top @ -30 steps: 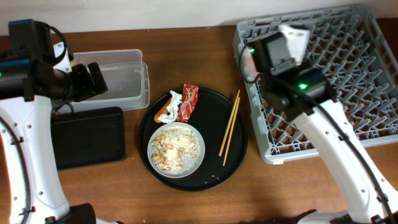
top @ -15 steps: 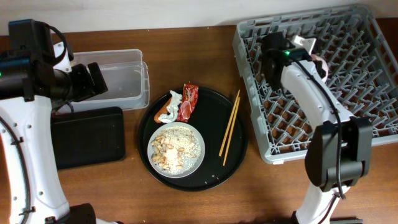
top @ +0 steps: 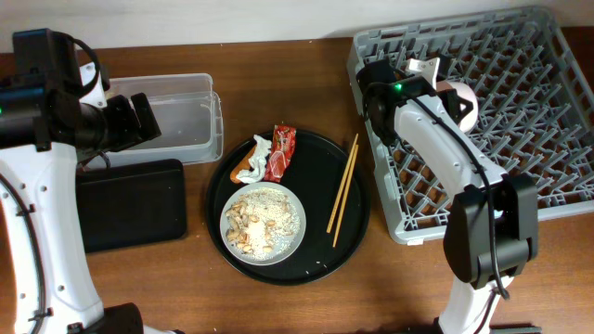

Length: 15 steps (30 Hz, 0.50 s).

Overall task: Sort waste into correct bins and load items into the dishwasher rack
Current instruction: 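Set the pink bowl upright in the rack's back left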

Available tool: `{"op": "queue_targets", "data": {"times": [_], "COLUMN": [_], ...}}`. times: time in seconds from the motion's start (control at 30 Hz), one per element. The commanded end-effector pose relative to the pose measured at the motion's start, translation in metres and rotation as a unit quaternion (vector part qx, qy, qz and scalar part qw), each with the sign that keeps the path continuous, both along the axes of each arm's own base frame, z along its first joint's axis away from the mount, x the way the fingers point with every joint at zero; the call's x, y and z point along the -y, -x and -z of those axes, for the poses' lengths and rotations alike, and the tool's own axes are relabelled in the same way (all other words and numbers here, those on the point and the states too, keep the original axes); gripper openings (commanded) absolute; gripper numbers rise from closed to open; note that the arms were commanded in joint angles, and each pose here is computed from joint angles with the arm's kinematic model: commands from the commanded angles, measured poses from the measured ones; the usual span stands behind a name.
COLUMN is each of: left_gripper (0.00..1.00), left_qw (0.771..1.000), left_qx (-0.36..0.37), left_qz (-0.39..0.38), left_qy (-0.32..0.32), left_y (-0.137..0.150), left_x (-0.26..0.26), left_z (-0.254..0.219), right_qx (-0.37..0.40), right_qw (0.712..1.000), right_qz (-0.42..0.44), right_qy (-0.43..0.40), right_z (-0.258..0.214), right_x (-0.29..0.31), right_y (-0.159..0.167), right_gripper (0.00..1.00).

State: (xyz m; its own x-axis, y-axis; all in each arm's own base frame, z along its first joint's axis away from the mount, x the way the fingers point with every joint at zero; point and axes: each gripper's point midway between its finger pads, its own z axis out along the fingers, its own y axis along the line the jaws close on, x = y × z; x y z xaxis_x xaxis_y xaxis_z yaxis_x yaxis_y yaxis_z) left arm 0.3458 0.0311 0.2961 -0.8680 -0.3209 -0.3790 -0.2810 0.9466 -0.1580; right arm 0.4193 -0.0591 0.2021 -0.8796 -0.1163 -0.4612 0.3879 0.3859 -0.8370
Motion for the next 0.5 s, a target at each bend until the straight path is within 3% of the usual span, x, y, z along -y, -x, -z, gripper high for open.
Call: {"op": "queue_targets", "data": {"times": [0.0, 0.13, 0.47], "left_gripper": [0.99, 0.99, 0.99], "left_qw": [1.0, 1.0, 1.0], "left_qx": [0.001, 0.001, 0.001], "left_qz": [-0.008, -0.008, -0.008], "left_qy": [-0.003, -0.003, -0.003], "left_y": [-0.002, -0.002, -0.002], "left_x": [-0.003, -0.003, -0.003], "left_z": [-0.001, -0.001, -0.001], "right_qx": [0.001, -0.015, -0.074], "right_qw": [1.0, 0.999, 0.996], "right_qz": [0.013, 0.035, 0.021], "right_qy": [0.022, -0.029, -0.038], "right_z": [0.001, 0.02, 0.05], "right_x": [0.01, 0.026, 0.012], "right_y": [0.001, 0.005, 0.006], "right_gripper": [0.04, 0.04, 0.04]}}
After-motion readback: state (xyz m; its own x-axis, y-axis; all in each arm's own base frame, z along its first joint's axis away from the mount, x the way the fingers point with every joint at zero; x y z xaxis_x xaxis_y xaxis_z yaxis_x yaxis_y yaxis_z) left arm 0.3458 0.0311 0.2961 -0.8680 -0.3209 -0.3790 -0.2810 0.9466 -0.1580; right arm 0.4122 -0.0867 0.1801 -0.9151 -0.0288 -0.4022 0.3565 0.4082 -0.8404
